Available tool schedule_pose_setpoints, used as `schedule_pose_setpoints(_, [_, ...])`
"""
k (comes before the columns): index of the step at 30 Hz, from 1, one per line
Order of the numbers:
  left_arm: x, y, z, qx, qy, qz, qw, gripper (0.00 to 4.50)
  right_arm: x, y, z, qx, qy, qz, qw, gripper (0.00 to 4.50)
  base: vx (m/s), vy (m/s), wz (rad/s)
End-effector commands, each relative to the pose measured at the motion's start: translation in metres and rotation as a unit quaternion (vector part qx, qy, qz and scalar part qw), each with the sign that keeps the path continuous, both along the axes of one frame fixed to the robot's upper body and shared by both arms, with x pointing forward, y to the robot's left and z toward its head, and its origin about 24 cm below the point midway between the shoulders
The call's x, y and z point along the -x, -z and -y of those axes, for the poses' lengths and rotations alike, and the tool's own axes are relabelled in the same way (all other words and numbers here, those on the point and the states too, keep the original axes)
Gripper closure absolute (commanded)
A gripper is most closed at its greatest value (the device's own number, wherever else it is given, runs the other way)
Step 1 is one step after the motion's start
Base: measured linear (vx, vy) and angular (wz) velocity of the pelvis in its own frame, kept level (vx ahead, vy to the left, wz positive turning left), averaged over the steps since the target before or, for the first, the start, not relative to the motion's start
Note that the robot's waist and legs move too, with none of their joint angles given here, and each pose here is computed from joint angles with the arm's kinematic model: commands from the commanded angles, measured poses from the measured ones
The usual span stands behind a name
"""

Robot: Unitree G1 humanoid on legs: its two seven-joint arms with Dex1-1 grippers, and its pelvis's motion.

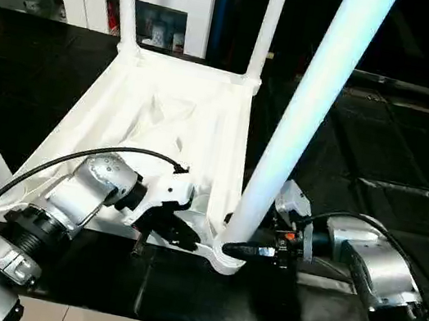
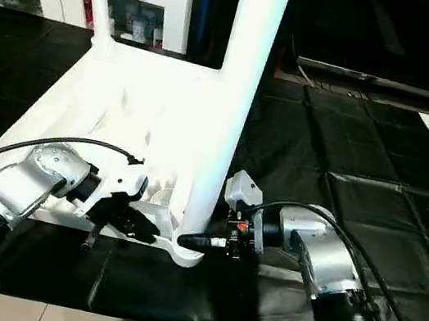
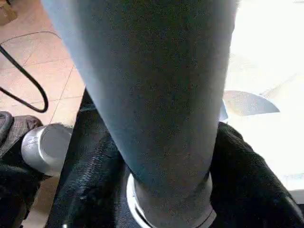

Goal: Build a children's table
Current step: Rotate leg to tighten

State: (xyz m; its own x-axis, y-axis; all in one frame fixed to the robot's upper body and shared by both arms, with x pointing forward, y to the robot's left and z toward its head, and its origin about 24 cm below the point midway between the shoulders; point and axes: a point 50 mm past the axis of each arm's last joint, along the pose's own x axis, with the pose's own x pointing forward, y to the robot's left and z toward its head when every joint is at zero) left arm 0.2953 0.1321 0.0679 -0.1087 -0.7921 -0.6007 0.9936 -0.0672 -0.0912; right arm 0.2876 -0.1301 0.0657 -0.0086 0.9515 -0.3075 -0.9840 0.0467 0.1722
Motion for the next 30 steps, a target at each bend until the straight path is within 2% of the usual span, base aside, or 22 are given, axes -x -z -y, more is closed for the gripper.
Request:
schedule_pose_setpoints(1, [0.002, -0.002, 0.008, 0.000, 0.031, -0.002, 1.000, 4.50, -0.006, -0.007, 0.000, 0.000, 0.009, 0.012, 1.000, 2.33, 0.000, 0.000, 0.00])
schedule_pose_setpoints(6, [-0.002, 0.000, 0.012, 0.009, -0.004, -0.008, 1.000, 4.50, -0.001, -0.004, -0.003, -0.029, 0.024, -0.013, 0.999, 2.44, 0.000, 0.000, 0.00])
schedule_pose_setpoints(9, [-0.006, 0.001, 0.020, 0.026, -0.047, -0.012, 0.999, 4.50, 0.002, 0.002, -0.012, -0.039, 0.061, -0.017, 0.997, 2.45, 0.000, 0.000, 0.00])
schedule_pose_setpoints(10, [-0.013, 0.002, 0.028, 0.043, -0.092, -0.009, 0.995, 4.50, 0.001, 0.008, -0.020, -0.036, 0.107, -0.013, 0.993, 2.46, 0.000, 0.000, 0.00])
schedule_pose_setpoints(11, [-0.013, 0.002, 0.028, 0.043, -0.092, -0.009, 0.995, 4.50, 0.001, 0.008, -0.020, -0.036, 0.108, -0.013, 0.993, 2.46, 0.000, 0.000, 0.00])
schedule_pose_setpoints(13, [-0.024, 0.003, 0.044, 0.058, -0.169, 0.005, 0.984, 4.50, -0.004, 0.018, -0.034, -0.018, 0.190, -0.018, 0.981, 2.47, 0.000, 0.000, 0.00])
schedule_pose_setpoints(15, [-0.026, 0.004, 0.047, 0.058, -0.181, 0.008, 0.982, 4.50, -0.004, 0.019, -0.038, -0.015, 0.203, -0.020, 0.979, 2.50, 0.000, 0.000, 0.00])
schedule_pose_setpoints(17, [-0.031, 0.002, 0.058, 0.072, -0.220, 0.013, 0.973, 4.50, -0.009, 0.022, -0.049, 0.003, 0.252, -0.027, 0.967, 2.51, 0.000, 0.000, 0.00])
schedule_pose_setpoints(19, [-0.037, -0.003, 0.069, 0.089, -0.259, 0.015, 0.962, 4.50, -0.015, 0.022, -0.061, 0.018, 0.296, -0.028, 0.955, 2.52, 0.000, 0.000, 0.00])
schedule_pose_setpoints(21, [-0.039, -0.006, 0.075, 0.100, -0.274, 0.014, 0.956, 4.50, -0.019, 0.021, -0.067, 0.022, 0.316, -0.025, 0.948, 2.52, 0.000, 0.000, 0.00])
schedule_pose_setpoints(22, [-0.041, -0.009, 0.082, 0.111, -0.287, 0.014, 0.951, 4.50, -0.024, 0.019, -0.074, 0.023, 0.343, -0.022, 0.939, 2.52, 0.000, 0.000, 0.00])
schedule_pose_setpoints(24, [-0.041, -0.010, 0.085, 0.116, -0.290, 0.015, 0.950, 4.50, -0.027, 0.017, -0.078, 0.023, 0.357, -0.015, 0.934, 2.52, 0.000, 0.000, 0.00])
schedule_pose_setpoints(25, [-0.041, -0.011, 0.085, 0.118, -0.286, 0.018, 0.951, 4.50, -0.028, 0.014, -0.081, 0.012, 0.349, 0.000, 0.937, 2.19, 0.000, 0.000, 0.00])
schedule_pose_setpoints(26, [-0.041, -0.011, 0.085, 0.118, -0.284, 0.019, 0.951, 4.50, -0.028, 0.013, -0.082, 0.008, 0.344, 0.005, 0.939, 2.19, 0.000, 0.000, 0.00])
schedule_pose_setpoints(28, [-0.040, -0.012, 0.080, 0.121, -0.278, 0.024, 0.952, 4.50, -0.026, 0.010, -0.080, -0.015, 0.326, 0.001, 0.945, 1.84, 0.025, 0.000, 0.00])
schedule_pose_setpoints(30, [-0.038, -0.011, 0.076, 0.120, -0.267, 0.025, 0.956, 4.50, -0.025, 0.010, -0.075, -0.024, 0.326, -0.003, 0.945, 1.81, 0.052, -0.004, 0.01])
